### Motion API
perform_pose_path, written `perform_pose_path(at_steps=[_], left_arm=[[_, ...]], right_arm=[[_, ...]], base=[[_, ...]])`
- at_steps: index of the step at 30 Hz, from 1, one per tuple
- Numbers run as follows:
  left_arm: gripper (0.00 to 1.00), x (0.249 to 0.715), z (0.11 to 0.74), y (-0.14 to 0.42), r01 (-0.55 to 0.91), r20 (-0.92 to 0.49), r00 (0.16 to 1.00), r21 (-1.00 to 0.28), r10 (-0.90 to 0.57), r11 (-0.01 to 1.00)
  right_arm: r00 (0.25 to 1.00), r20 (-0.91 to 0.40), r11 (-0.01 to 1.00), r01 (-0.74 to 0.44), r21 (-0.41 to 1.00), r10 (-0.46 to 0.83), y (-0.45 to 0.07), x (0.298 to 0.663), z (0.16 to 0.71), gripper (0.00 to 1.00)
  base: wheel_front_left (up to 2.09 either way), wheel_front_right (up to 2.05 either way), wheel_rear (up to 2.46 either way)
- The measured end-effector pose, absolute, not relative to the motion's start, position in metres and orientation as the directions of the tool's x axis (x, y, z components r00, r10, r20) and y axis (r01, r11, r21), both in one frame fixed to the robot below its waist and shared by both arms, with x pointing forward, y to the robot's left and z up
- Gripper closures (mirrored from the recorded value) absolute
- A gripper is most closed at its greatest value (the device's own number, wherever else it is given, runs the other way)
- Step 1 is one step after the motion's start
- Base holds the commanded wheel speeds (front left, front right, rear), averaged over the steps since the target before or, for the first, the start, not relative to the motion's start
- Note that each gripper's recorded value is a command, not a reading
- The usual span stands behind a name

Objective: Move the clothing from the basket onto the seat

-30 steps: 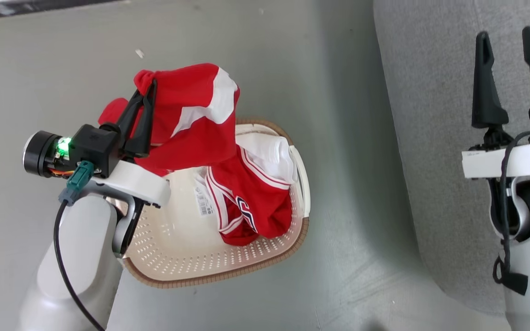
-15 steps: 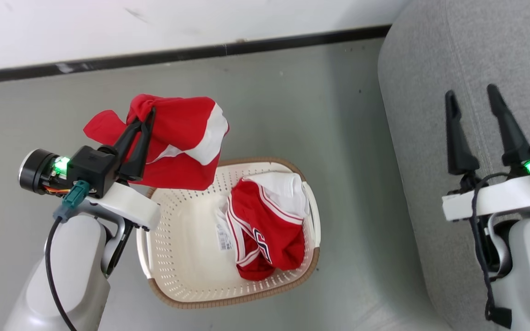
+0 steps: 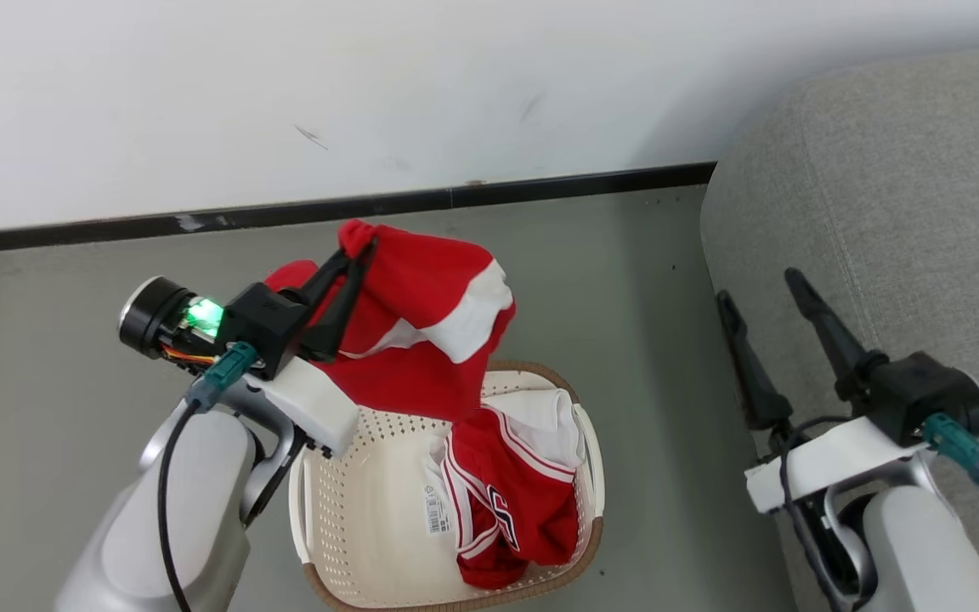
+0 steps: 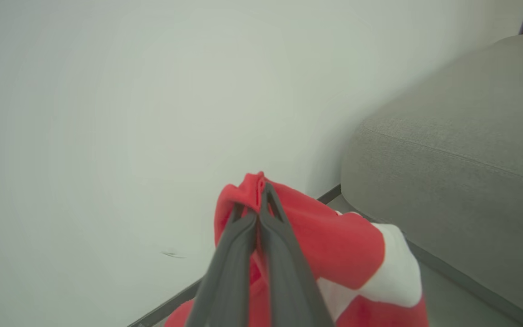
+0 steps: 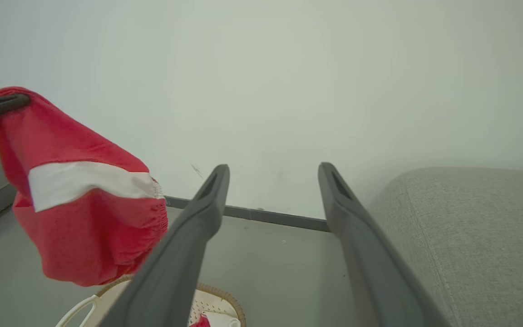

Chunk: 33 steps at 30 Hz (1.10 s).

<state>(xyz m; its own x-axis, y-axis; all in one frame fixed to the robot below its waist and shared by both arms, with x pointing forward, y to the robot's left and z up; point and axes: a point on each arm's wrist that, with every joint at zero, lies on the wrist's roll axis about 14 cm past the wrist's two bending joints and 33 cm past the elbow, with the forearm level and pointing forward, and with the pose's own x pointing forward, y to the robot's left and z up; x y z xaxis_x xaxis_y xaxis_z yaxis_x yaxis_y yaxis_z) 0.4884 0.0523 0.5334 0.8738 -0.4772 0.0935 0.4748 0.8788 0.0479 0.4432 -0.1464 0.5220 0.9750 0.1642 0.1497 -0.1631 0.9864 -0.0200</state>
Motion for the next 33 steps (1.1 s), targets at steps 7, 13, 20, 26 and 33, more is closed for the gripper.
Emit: perform_pose_path(at_steps=[7,13,20,26,33], left_arm=[[1.00,0.460,0.567,0.015,0.569,0.125,0.810,0.069,-0.573,0.820],[1.00,0.439,0.590,-0.009,0.623,0.152,0.762,0.090,-0.629,0.777],[1.00,0.415,0.615,-0.032,0.677,0.187,0.704,0.114,-0.685,0.727],[1.00,0.393,0.629,-0.050,0.721,0.203,0.652,0.129,-0.730,0.680],[1.00,0.375,0.635,-0.058,0.750,0.195,0.625,0.120,-0.756,0.650]], right_arm=[[0.953,0.122,0.960,-0.268,-0.084,0.277,-0.119,0.410,0.520,0.00],[0.937,0.086,0.933,-0.321,-0.160,0.337,-0.115,0.389,0.514,0.00],[0.911,0.082,0.901,-0.381,-0.207,0.404,-0.101,0.372,0.517,0.00],[0.895,0.079,0.881,-0.411,-0.236,0.439,-0.094,0.364,0.519,0.00],[0.868,0.079,0.851,-0.457,-0.257,0.490,-0.077,0.362,0.521,0.00]], base=[[0.00,0.00,0.00],[0.00,0.00,0.00],[0.00,0.00,0.00],[0.00,0.00,0.00],[0.00,0.00,0.00]])
